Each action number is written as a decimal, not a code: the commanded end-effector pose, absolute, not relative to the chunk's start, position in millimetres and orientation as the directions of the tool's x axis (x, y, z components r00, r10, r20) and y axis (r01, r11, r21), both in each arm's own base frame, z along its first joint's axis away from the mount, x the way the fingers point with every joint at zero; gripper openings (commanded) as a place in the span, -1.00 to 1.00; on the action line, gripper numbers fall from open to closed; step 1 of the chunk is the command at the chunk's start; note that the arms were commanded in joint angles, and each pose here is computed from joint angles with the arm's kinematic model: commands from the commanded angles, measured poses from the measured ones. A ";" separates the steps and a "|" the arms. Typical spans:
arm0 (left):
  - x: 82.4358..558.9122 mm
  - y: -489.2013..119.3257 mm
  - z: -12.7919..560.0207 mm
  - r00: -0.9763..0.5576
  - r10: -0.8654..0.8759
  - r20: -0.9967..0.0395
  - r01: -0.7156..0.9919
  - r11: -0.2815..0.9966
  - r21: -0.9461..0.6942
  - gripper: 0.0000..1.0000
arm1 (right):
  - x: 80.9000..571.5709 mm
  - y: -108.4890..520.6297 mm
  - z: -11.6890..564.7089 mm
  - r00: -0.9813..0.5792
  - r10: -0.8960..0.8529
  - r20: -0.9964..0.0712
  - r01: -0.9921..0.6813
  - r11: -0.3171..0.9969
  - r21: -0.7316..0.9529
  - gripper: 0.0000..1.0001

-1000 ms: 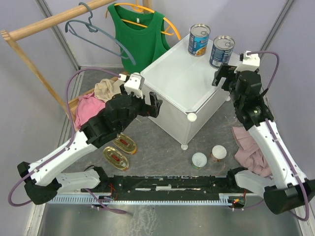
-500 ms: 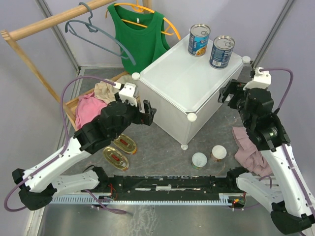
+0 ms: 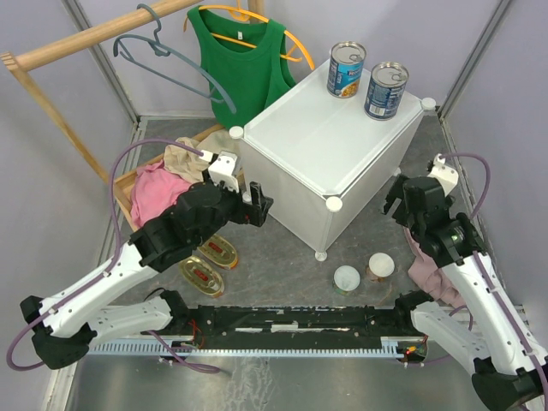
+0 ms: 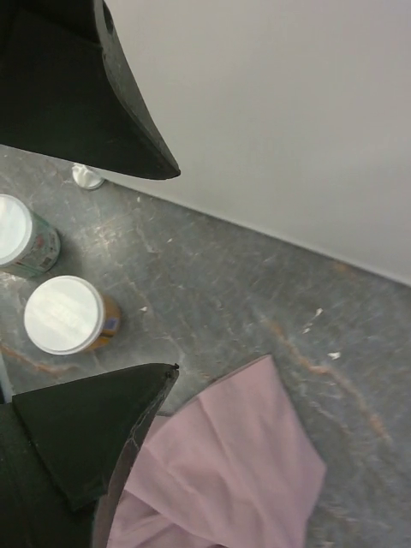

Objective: Place and organize the canned foods onto the counter

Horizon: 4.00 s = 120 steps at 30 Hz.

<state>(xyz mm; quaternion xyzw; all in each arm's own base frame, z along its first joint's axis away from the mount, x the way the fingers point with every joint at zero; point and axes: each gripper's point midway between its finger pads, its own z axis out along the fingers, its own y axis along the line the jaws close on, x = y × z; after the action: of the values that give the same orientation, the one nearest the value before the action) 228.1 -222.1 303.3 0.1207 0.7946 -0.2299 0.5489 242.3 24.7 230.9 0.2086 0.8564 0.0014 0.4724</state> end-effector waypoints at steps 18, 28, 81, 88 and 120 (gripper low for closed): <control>219.6 -238.0 327.1 -0.345 -0.158 -0.925 0.515 0.792 -0.327 0.99 | 206.5 37.4 128.3 -0.496 0.657 -0.567 0.614 0.727 0.306 1.00; 219.2 -239.8 328.1 -0.343 -0.162 -0.925 0.522 0.786 -0.331 0.98 | 192.1 33.3 111.2 -0.506 0.684 -0.525 0.674 0.694 0.254 0.99; 216.8 -238.6 320.3 -0.351 -0.159 -0.923 0.524 0.783 -0.335 0.98 | 177.3 50.0 56.0 -0.581 0.695 -0.424 0.680 0.701 0.216 0.97; 212.8 -231.1 318.4 -0.347 -0.169 -0.922 0.518 0.785 -0.339 0.99 | 171.9 48.3 50.2 -0.570 0.701 -0.428 0.681 0.695 0.230 0.79; 210.7 -234.0 313.4 -0.366 -0.180 -0.913 0.520 0.774 -0.361 0.99 | 180.7 51.5 111.3 -0.542 0.678 -0.496 0.588 0.728 0.353 -0.72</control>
<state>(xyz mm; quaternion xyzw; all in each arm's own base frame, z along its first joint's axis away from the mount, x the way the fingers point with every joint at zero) 210.4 -228.7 299.2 0.1294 0.7783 -0.2891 0.5422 168.1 48.4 84.4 0.3671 0.8854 0.0511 0.2807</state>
